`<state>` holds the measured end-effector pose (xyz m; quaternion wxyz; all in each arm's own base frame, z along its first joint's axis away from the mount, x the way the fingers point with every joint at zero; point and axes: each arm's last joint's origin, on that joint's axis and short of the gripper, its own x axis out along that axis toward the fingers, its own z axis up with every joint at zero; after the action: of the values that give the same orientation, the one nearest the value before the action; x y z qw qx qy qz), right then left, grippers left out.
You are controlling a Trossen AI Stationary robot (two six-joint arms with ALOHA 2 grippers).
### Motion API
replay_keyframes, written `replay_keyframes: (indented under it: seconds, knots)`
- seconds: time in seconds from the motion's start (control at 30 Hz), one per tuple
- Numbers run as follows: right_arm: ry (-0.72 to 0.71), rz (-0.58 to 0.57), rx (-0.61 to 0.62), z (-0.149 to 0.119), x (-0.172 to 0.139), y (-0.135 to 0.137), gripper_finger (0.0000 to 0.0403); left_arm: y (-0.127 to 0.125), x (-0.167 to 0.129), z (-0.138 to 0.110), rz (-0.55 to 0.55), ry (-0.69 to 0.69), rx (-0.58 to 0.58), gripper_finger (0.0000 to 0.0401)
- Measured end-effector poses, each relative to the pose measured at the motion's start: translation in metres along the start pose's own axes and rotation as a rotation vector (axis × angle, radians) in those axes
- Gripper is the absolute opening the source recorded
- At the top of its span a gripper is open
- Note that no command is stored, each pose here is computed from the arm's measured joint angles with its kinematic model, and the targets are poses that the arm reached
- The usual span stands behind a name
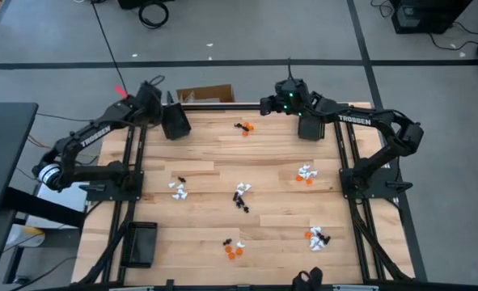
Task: Sort Halloween decoration
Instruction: Put the black skeleton toy into the top left black basket
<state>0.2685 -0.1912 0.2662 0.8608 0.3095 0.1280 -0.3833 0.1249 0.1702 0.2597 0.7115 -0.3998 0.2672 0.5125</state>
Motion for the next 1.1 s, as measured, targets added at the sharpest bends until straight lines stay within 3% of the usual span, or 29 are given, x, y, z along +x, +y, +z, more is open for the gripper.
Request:
replay_keyframes:
  seconds: [0.1, 0.2, 0.57, 0.73, 1.1]
  knots:
    - [0.006, -0.072, -0.006, 0.000, 0.002, -0.010, 0.0046, -0.009, -0.009, 0.015, -0.056, -0.093, 0.079, 0.0155]
    - [0.009, -0.072, 0.009, 0.003, 0.003, -0.016, 0.0046, -0.018, -0.003, 0.022, -0.124, -0.135, 0.200, 0.0155]
    - [0.019, -0.061, 0.054, 0.000, 0.004, -0.012, 0.0046, -0.043, 0.066, 0.002, -0.170, 0.113, 0.358, 0.0155]
    - [0.017, -0.063, 0.058, -0.001, 0.004, -0.010, 0.0046, -0.043, 0.087, -0.006, -0.131, 0.199, 0.360, 0.0155]
    - [0.038, -0.065, 0.052, -0.004, 0.003, -0.008, 0.0046, -0.009, 0.086, -0.006, -0.002, 0.357, 0.333, 0.0155]
